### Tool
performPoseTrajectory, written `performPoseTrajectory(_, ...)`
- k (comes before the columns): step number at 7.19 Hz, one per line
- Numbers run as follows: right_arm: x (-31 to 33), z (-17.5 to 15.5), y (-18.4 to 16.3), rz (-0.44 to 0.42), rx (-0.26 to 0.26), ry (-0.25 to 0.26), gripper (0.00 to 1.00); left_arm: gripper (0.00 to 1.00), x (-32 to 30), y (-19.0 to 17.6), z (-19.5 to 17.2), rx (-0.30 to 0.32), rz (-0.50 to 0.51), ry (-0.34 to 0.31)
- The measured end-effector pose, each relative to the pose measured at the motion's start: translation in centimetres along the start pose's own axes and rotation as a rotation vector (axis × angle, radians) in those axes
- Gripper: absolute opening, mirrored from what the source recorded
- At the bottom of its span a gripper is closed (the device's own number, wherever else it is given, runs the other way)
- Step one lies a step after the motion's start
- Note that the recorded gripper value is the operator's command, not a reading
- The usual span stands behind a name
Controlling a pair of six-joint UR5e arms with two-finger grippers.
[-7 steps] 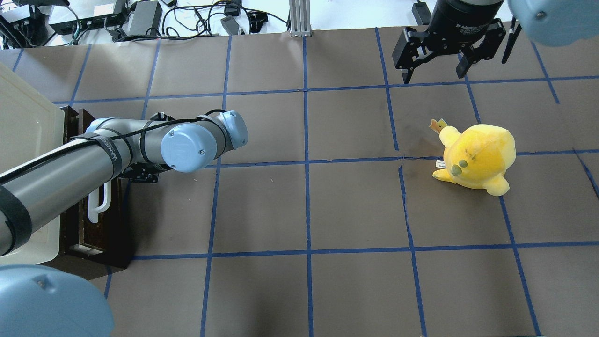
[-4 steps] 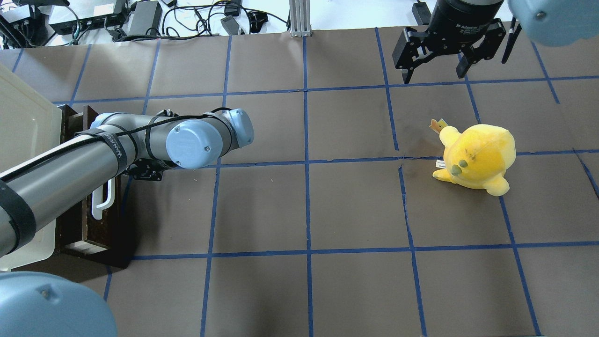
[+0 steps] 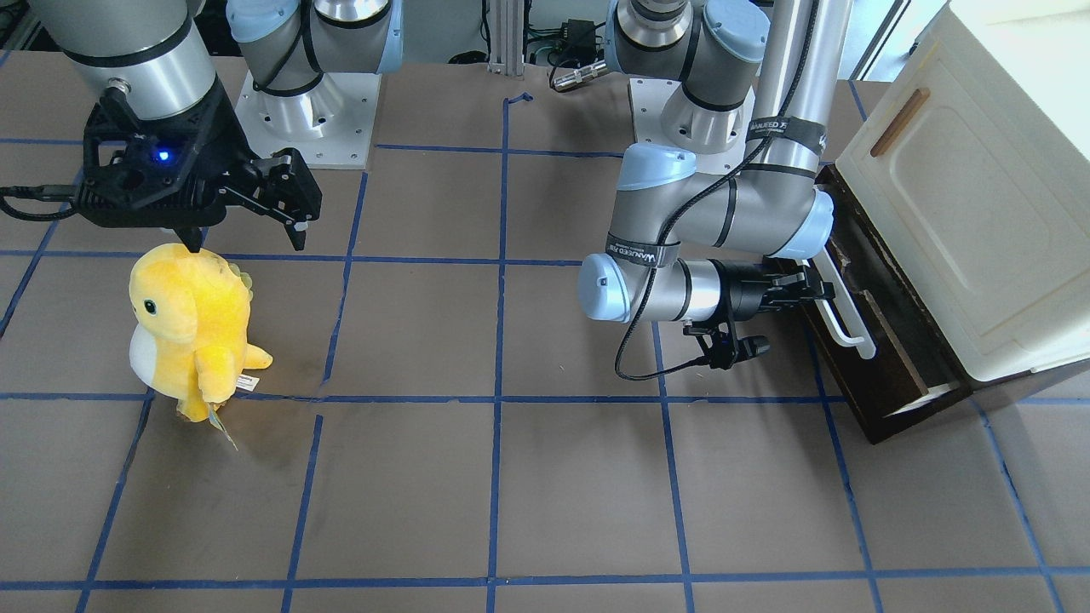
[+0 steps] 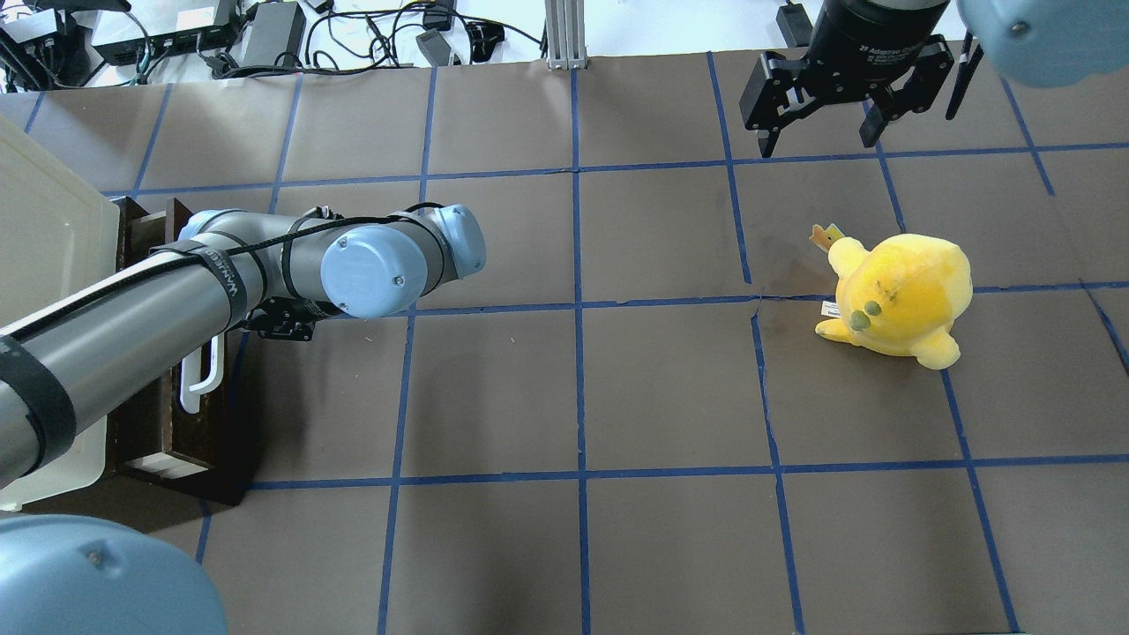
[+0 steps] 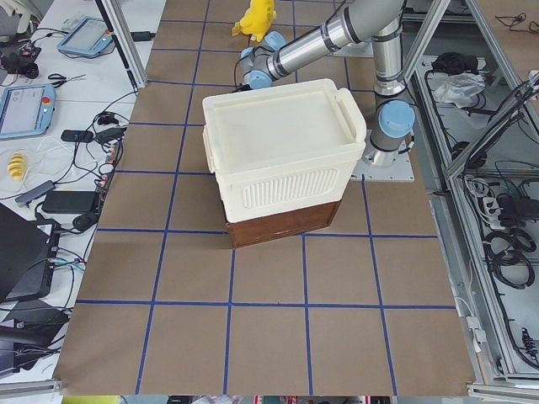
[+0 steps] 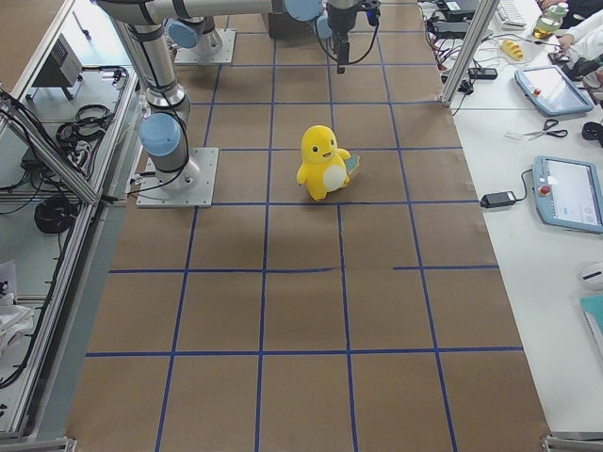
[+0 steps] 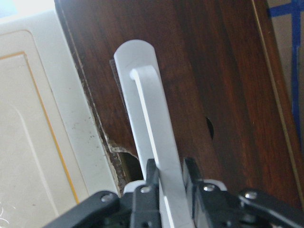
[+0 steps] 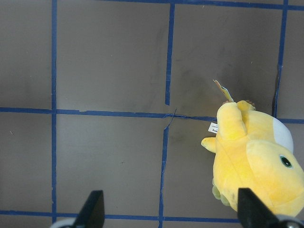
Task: Pull drawer sideways
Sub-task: 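Pull the handle with the left gripper, sliding the drawer outward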
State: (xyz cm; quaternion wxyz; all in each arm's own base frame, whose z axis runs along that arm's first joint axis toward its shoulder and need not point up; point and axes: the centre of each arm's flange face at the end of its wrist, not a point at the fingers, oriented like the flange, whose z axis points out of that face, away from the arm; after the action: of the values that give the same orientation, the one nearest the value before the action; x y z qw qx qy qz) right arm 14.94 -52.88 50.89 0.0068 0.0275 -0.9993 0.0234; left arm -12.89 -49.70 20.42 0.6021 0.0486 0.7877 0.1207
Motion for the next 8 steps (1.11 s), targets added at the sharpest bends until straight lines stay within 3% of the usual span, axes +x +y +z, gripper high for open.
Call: performPoseTrajectory(8,0.0,0.0,0.0,0.0,0.0,0.0,1.0,0.09,0.3,0.0,-1.4,0.012,-0.003,0.015)
